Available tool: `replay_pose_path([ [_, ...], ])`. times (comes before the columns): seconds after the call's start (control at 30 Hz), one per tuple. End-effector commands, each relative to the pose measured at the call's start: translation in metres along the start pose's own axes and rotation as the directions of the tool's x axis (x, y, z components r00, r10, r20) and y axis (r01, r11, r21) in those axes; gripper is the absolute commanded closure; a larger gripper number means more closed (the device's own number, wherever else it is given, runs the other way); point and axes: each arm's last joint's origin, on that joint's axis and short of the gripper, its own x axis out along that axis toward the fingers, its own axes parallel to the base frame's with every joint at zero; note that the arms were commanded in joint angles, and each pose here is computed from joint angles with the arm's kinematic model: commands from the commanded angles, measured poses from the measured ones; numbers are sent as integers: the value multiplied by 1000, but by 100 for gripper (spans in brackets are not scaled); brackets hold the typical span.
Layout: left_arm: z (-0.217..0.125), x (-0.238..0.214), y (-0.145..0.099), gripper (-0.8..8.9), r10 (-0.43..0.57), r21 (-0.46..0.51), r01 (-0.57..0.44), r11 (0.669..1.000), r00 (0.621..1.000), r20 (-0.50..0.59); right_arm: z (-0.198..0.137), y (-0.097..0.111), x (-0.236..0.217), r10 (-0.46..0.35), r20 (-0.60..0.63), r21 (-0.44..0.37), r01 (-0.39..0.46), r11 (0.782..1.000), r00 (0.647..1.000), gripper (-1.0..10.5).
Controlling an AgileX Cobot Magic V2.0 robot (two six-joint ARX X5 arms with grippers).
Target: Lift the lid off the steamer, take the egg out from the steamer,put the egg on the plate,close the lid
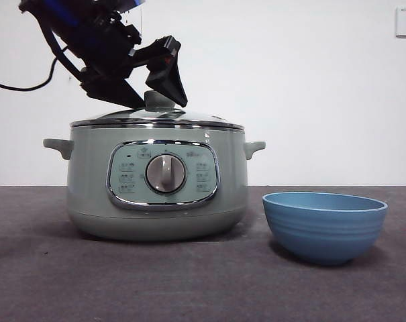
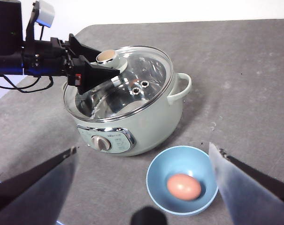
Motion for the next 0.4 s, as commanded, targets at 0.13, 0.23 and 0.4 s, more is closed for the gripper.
replay_pose_path([
  [0.13,16,-32,-3,365,3,9,-4,1000,996,86,-1,0,-1,3,-5,9,-3,1000,1000,474],
  [0.23,24,-56,-5,365,2,12,-3,1000,994,112,-2,0,-1,2,-18,5,-2,1000,1000,474],
  [0.4,25,-110,-12,365,-37,-16,39,999,996,77,-3,2,-1,69,-39,5,-69,998,997,474],
])
